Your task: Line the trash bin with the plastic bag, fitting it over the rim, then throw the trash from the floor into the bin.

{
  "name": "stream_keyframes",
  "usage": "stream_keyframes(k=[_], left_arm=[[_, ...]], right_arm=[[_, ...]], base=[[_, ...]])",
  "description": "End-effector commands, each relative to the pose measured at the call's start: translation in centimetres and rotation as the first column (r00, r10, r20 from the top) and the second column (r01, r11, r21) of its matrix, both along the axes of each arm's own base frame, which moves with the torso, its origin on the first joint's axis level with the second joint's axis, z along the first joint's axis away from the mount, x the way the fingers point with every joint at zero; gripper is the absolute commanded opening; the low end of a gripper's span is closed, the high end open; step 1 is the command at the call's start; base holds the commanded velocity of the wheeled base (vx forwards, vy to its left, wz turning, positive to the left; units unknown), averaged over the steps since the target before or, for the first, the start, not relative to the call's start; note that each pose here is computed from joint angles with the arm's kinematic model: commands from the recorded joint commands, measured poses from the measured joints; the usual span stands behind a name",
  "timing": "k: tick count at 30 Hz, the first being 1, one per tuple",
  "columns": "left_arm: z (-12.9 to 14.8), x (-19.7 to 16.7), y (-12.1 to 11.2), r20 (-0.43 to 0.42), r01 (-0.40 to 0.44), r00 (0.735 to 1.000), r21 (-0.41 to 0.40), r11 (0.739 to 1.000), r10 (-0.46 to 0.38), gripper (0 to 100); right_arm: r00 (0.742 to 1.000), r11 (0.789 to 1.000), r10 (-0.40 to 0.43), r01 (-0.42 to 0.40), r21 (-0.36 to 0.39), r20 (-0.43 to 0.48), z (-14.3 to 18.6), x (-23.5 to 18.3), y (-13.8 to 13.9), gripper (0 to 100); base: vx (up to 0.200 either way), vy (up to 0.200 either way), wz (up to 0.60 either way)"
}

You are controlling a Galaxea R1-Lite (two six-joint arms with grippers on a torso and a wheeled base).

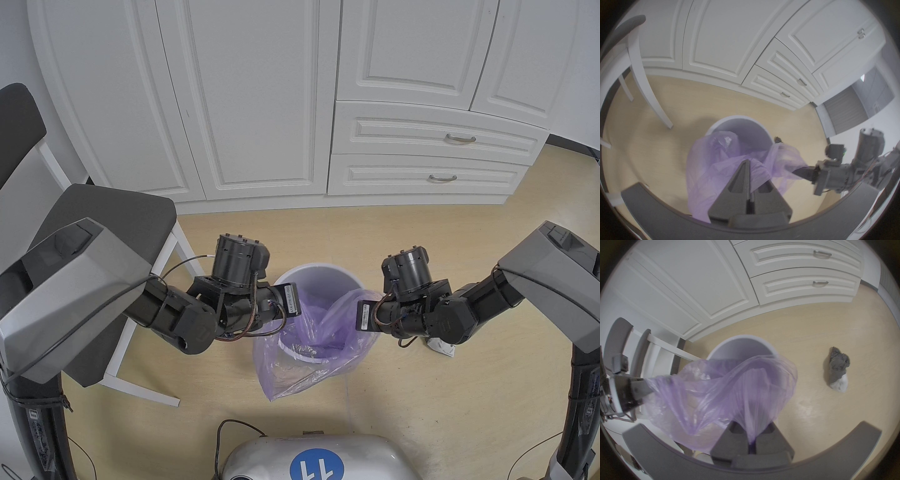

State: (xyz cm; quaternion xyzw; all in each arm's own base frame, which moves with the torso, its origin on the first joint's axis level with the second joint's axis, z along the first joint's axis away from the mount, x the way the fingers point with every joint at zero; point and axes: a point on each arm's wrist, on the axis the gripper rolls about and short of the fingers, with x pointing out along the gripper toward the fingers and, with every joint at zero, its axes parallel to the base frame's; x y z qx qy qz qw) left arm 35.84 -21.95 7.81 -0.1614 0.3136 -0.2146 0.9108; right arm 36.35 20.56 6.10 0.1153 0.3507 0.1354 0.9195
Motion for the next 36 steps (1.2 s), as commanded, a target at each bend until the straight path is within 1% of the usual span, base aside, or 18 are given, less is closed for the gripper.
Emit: stream_keyframes(k=[1, 5, 9, 11, 13, 16, 23, 27, 32, 36], left_arm=[[0.3, 0.0, -2.8, -0.003, 0.007, 1.0, -0.084, 0.996, -0.008, 0], [0.4, 0.7, -4.4, -0.005, -0.07, 0.998, -0.142, 0.987, 0.07, 0], [0.5, 0.9, -4.8, -0.007, -0.083, 0.996, -0.167, 0.982, 0.083, 0], [0.3, 1.2, -5.2, 0.001, -0.097, 0.995, -0.201, 0.975, 0.099, 0], [-0.2, 1.9, -5.1, 0.031, -0.126, 0.99, -0.232, 0.965, 0.136, 0], [-0.6, 2.4, -5.0, 0.072, -0.136, 0.984, -0.295, 0.946, 0.164, 0], [-0.8, 2.5, -5.1, 0.081, -0.122, 0.985, -0.316, 0.941, 0.154, 0], [-1.9, 3.1, -5.6, 0.059, -0.111, 0.988, -0.344, 0.932, 0.14, 0], [-2.8, 3.9, -5.9, 0.054, -0.103, 0.99, -0.355, 0.929, 0.131, 0], [-3.2, 5.0, -5.1, 0.051, -0.104, 0.99, -0.361, 0.927, 0.131, 0]], right_arm=[[0.999, 0.998, -0.033, 0.034, -0.056, 0.018, 0.8, 0.6, -2.5, 0], [0.997, 0.993, -0.069, 0.072, -0.088, 0.042, 1.1, 1.2, -3.7, 0], [0.994, 0.993, -0.083, 0.088, -0.082, 0.065, 2.1, 1.3, -4.5, 0], [0.992, 0.992, -0.095, 0.101, -0.07, 0.088, 3.0, 1.4, -5.1, 0], [0.99, 0.992, -0.099, 0.106, -0.066, 0.096, 3.3, 1.3, -5.2, 0], [0.989, 0.993, -0.1, 0.107, -0.059, 0.111, 4.0, 1.2, -5.3, 0], [0.984, 0.992, -0.102, 0.112, -0.06, 0.147, 5.9, 0.2, -6.3, 0], [0.982, 0.992, -0.1, 0.11, -0.057, 0.161, 6.7, -0.4, -6.5, 0], [0.984, 0.994, -0.084, 0.095, -0.058, 0.158, 6.8, -1.0, -6.1, 0], [0.988, 0.996, -0.052, 0.062, -0.063, 0.147, 6.5, -1.8, -5.2, 0]], base=[[0.0, 0.0, 0.0], [0.0, 0.0, 0.0], [0.0, 0.0, 0.0], [0.0, 0.0, 0.0], [0.0, 0.0, 0.0], [0.0, 0.0, 0.0], [0.0, 0.0, 0.0], [0.0, 0.0, 0.0], [0.0, 0.0, 0.0], [0.0, 0.0, 0.0]])
